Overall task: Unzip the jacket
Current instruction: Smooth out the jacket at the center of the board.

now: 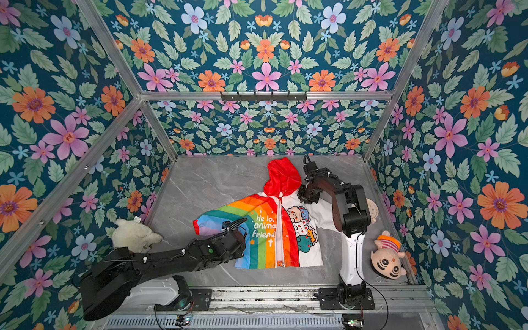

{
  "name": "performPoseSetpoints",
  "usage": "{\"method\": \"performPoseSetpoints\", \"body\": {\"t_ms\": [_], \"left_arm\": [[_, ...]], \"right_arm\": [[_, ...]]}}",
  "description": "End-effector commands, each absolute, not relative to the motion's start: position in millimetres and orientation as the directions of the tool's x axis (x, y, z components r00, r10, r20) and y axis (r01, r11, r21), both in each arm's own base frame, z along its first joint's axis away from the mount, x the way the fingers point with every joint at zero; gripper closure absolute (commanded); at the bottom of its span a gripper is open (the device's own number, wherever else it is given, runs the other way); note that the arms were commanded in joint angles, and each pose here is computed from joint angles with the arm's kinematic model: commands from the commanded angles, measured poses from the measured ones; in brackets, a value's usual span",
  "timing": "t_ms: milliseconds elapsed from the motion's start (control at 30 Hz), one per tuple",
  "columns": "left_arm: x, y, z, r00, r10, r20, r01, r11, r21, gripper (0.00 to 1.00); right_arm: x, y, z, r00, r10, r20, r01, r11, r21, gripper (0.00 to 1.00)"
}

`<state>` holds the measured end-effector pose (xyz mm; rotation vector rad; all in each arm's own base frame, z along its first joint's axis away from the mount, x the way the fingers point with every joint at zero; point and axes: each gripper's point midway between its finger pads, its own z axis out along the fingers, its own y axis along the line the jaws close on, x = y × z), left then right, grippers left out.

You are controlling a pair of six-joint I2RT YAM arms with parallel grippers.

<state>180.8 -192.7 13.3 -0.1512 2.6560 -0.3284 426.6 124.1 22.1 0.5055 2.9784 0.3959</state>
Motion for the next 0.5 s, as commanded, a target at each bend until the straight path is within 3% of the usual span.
{"method": "performPoseSetpoints", "body": {"t_ms": [0,100,200,300,367,467], "left_arm": [[160.1,-157.9,-6.0,-0.928,-0.115,-0.355,-0.085,0.991,-0.099,0.80],[166.7,-166.9,2.9,-0.922,-0.113,-0.371,-0.071,0.990,-0.124,0.60],[179.3,-181.0,26.1,-0.903,-0.101,-0.418,-0.036,0.986,-0.162,0.35],[192.0,-184.5,53.0,-0.871,-0.098,-0.481,-0.020,0.986,-0.166,0.17],[198.8,-183.8,67.4,-0.851,-0.099,-0.516,-0.016,0.986,-0.163,0.08],[208.6,-181.4,87.0,-0.817,-0.113,-0.565,-0.013,0.984,-0.178,0.04]], "right_arm": [[420.0,124.5,17.2,-0.943,0.330,-0.038,0.308,0.911,0.274,0.77],[424.4,148.8,37.5,-0.956,0.287,-0.066,0.236,0.880,0.412,0.70],[425.3,153.8,68.2,-0.950,0.269,-0.157,0.178,0.883,0.435,0.64],[418.9,152.6,98.1,-0.922,0.309,-0.235,0.167,0.862,0.479,0.56],[409.9,147.8,110.6,-0.902,0.336,-0.272,0.171,0.855,0.489,0.50],[392.9,135.8,128.5,-0.869,0.371,-0.327,0.181,0.855,0.487,0.45]]}}
